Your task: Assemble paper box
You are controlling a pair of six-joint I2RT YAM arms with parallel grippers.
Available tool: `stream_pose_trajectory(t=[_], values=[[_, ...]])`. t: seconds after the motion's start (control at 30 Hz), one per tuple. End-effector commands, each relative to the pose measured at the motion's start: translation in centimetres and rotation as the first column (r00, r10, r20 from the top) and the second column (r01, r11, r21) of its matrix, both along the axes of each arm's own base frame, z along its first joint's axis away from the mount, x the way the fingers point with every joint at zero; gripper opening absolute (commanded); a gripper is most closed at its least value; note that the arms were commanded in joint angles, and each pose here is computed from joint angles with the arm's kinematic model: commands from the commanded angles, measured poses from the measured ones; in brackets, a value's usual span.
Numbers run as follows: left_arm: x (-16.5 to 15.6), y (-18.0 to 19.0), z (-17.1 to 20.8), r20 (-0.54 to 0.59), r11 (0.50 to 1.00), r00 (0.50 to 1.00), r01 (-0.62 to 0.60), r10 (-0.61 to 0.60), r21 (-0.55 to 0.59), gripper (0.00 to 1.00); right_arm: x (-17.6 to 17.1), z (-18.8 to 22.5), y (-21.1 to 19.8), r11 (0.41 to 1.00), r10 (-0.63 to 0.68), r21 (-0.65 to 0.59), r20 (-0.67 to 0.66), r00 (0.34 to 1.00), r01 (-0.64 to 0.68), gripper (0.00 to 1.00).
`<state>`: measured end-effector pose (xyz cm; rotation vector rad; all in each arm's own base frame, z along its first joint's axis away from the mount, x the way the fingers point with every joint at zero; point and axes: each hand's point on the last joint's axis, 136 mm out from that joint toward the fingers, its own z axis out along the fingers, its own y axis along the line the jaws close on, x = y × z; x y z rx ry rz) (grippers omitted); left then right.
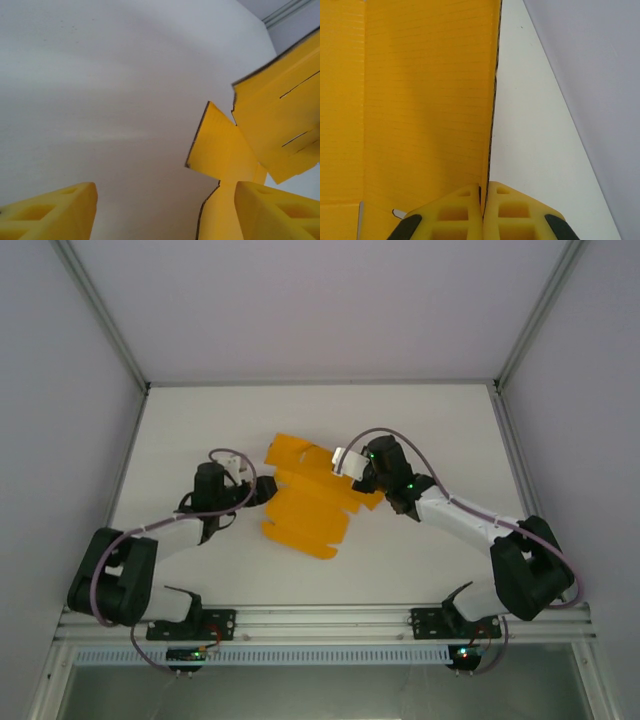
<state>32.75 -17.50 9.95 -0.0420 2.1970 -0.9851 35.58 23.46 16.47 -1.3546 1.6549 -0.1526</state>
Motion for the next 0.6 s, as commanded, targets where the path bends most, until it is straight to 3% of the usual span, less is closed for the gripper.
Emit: stream_pose_trajectory(t=[0.0, 0.47, 0.57], values=[[1.4, -1.4, 2.6, 0.090, 0.996, 0.995, 0.053, -0.046, -0.078, 0.67, 0.2, 1.2, 0.4, 0.998, -0.008, 0.055, -0.021, 1.000, 0.009, 0.00], [3.2, -2.5, 4.4, 0.208, 0.981, 0.977, 0.089, -0.052, -0.173, 0.38, -0.3, 1.3, 0.5, 0.995, 0.012, 0.102, -0.076, 0.997, -0.005, 0.00], [3.2, -2.6, 5.0, 0.229, 0.979, 0.972, 0.099, -0.056, -0.177, 0.22, -0.1, 1.3, 0.4, 0.995, 0.004, 0.104, -0.081, 0.997, 0.005, 0.00]])
